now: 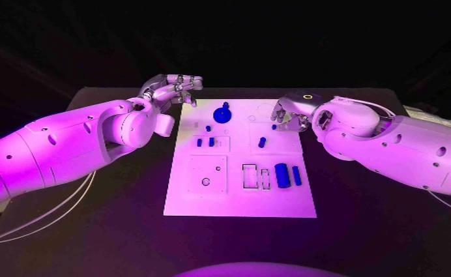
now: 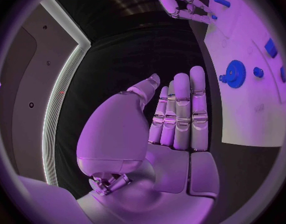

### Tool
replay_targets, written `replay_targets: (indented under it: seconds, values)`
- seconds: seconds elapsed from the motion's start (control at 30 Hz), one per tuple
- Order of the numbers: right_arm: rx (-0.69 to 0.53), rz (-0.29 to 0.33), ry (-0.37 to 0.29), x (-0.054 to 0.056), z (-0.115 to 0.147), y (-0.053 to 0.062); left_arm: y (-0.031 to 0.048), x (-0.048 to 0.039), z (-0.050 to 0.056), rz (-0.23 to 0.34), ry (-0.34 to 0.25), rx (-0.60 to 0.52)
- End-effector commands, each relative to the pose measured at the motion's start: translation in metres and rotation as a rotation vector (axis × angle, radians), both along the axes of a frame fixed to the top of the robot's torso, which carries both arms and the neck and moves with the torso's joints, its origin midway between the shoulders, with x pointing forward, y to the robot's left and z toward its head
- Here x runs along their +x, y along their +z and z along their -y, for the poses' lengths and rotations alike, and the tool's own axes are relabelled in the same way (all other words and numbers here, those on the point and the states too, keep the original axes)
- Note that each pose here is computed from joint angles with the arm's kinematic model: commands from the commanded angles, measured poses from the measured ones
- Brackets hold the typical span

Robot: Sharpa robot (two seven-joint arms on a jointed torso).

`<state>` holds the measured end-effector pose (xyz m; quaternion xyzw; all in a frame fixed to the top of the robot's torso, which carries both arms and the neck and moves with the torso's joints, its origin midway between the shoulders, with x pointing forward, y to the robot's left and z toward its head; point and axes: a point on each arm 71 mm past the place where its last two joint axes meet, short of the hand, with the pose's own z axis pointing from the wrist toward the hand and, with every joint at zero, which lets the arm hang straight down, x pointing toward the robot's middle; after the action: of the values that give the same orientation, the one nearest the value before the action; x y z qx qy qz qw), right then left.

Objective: Assemble the parts on the task board

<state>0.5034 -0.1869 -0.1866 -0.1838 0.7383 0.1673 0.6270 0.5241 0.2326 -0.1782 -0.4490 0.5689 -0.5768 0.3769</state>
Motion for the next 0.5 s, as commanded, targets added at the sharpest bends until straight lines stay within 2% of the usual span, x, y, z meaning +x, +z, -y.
replay_targets:
  seconds: [0.03,0.5]
  values:
    - [-0.061,-0.016,0.018,-0.001,-0.002,-0.006,0.0021,-0.0025,0.004,-0.004,-0.002,-0.083]
    - [-0.073,-0.079,0.039,0.0,-0.01,-0.021,0.0032,-0.007,0.008,-0.004,-0.019,-0.095]
